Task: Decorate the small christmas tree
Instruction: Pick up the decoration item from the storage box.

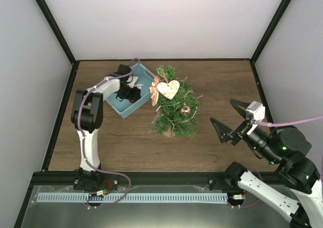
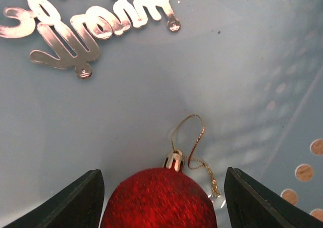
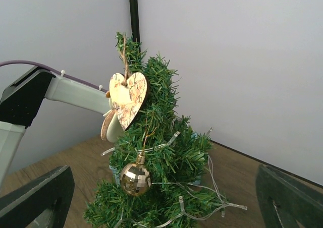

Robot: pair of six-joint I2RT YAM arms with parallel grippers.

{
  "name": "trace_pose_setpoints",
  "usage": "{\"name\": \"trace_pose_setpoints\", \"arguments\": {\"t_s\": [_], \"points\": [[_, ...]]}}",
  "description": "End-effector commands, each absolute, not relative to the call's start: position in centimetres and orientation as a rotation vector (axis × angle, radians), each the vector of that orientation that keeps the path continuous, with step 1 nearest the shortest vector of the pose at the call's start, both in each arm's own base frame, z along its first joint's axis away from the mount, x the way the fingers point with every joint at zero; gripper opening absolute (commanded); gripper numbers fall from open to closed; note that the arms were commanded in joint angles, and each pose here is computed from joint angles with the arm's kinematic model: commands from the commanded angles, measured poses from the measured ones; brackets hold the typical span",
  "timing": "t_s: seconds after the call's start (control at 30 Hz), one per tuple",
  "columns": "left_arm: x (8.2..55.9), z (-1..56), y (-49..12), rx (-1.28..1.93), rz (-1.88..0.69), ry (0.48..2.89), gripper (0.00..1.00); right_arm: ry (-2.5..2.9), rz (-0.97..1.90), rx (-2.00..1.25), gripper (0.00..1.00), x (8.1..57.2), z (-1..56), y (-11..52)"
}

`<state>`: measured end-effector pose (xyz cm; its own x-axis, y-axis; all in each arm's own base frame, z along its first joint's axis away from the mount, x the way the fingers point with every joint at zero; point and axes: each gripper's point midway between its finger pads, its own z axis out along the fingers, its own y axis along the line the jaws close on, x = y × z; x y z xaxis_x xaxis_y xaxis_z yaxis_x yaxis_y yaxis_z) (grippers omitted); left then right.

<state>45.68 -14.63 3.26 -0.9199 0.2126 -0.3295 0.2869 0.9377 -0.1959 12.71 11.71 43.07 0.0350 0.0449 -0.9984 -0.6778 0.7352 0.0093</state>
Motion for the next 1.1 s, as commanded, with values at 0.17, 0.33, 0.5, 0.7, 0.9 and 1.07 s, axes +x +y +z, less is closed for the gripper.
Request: {"name": "trace_pose_setpoints", "arguments": {"t_s": [0.17, 0.33, 0.5, 0.7, 0.9, 1.07], "points": [[44.3, 5.0, -13.8, 0.386, -0.278, 2.784, 0.68, 1.419, 0.58, -0.54, 1.0, 12.2, 43.4, 10.8], [44.0, 5.0, -13.8, 0.385, -0.281, 2.77, 0.51, 1.421, 0.581, -0.543, 1.0, 12.1, 43.1, 10.7], [44.1, 5.3, -14.1, 0.391, -0.304, 2.757, 0.5, 1.414, 0.588, -0.535, 1.0, 11.7, 43.3, 10.3], [44.1, 6.7, -13.9, 0.361, -0.293, 2.737, 0.46, 1.41, 0.587, -0.525, 1.0, 11.5, 43.2, 10.0], [44.4, 12.6, -13.6, 0.293, -0.291, 2.61, 0.43, 1.407, 0.581, -0.515, 1.0, 11.6, 43.4, 9.8], [43.1, 18.0, -13.6, 0.273, -0.339, 2.498, 0.41, 1.405, 0.573, -0.506, 1.0, 11.7, 43.4, 9.7]]}}
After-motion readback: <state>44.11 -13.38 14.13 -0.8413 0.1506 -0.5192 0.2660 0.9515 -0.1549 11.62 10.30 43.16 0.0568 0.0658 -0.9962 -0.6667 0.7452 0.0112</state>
